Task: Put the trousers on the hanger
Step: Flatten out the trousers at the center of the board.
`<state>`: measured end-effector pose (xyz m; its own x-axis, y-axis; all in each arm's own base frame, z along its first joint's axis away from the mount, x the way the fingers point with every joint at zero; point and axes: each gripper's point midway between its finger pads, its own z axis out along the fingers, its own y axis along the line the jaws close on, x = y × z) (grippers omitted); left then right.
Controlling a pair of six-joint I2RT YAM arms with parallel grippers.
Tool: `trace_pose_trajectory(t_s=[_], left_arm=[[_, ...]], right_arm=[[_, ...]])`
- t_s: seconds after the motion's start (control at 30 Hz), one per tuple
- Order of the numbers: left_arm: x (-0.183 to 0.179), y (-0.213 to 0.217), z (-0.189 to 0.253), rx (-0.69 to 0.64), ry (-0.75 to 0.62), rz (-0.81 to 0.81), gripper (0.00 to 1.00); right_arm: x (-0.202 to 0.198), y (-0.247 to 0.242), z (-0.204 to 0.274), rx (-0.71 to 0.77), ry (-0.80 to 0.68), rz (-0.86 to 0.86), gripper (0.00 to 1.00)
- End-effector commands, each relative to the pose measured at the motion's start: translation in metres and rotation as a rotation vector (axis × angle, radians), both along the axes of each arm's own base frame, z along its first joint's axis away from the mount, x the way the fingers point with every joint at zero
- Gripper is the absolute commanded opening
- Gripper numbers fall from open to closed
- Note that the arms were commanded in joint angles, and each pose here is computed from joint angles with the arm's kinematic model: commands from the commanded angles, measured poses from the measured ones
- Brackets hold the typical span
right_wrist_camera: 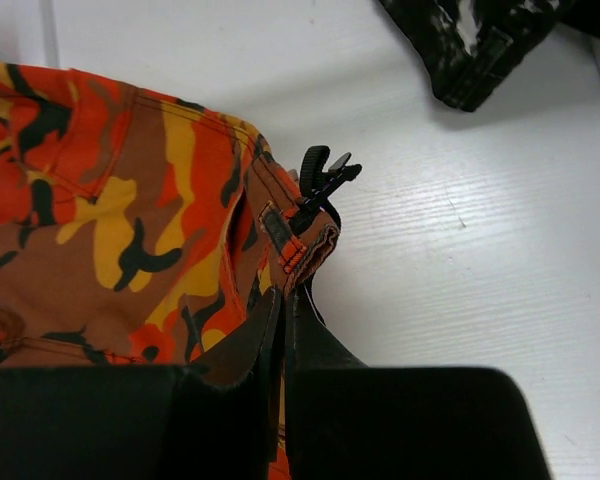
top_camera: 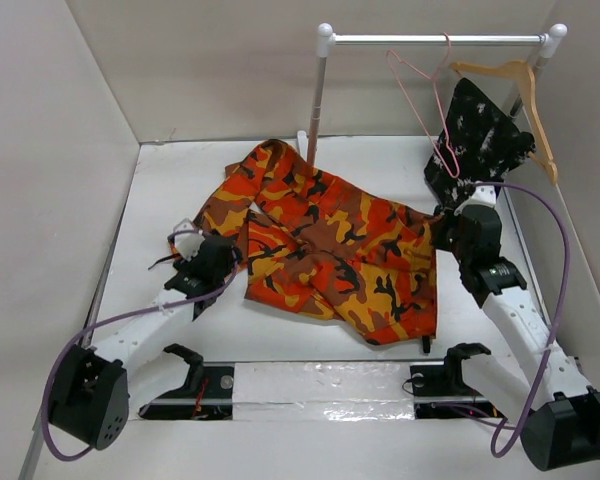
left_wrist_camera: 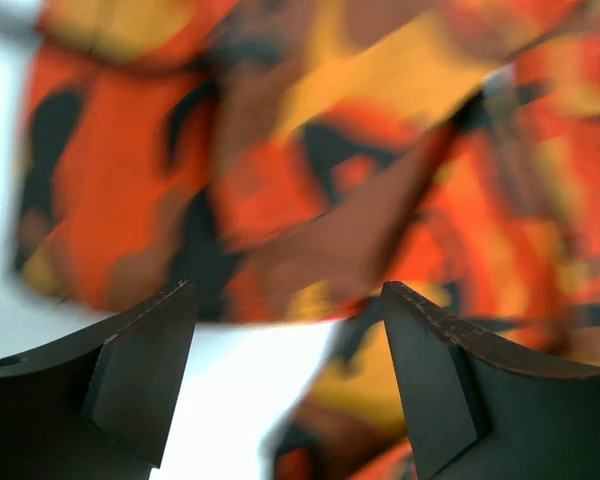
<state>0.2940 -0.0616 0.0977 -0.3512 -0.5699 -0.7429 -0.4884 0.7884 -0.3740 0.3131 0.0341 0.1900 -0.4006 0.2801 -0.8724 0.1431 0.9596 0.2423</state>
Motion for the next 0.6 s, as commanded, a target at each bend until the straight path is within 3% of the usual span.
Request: trace_pose_trajectory(t_s=[0.0,0.2,0.37,0.47,0.5,0.53,0.57], left_arm=[[-0.026,0.013,-0.018,-0.081,0.014,0.101,0.72],[-0.04,0.018,-0.048,-0.129,0.066,0.145,0.84],[-0.017,0.038,-0.055,-0.122,0.044,0.243,0.8],[-0.001,0.038,-0.05,-0.128,0.016,0.262,0.52],[0.001,0.038,-0.049,-0.129,0.018,0.274,0.23],[0.0,0.039,-0.048,-0.12,0.029,0.28,0.08],[0.009,0.037,-0.032,-0.126,0.002,0.276,0.0]], right_arm=[[0.011,0.01,0.037,0.017,-0.131,0.06,0.0],[0.006,0.014,0.04,0.026,-0.134,0.085,0.0],[0.002,0.015,0.039,0.031,-0.131,0.092,0.0],[0.002,0.009,0.04,0.027,-0.136,0.07,0.0],[0.002,0.006,0.041,0.028,-0.14,0.057,0.0],[0.004,0.002,0.041,0.028,-0.141,0.046,0.0],[0.005,0.0,0.042,0.033,-0.142,0.038,0.0]])
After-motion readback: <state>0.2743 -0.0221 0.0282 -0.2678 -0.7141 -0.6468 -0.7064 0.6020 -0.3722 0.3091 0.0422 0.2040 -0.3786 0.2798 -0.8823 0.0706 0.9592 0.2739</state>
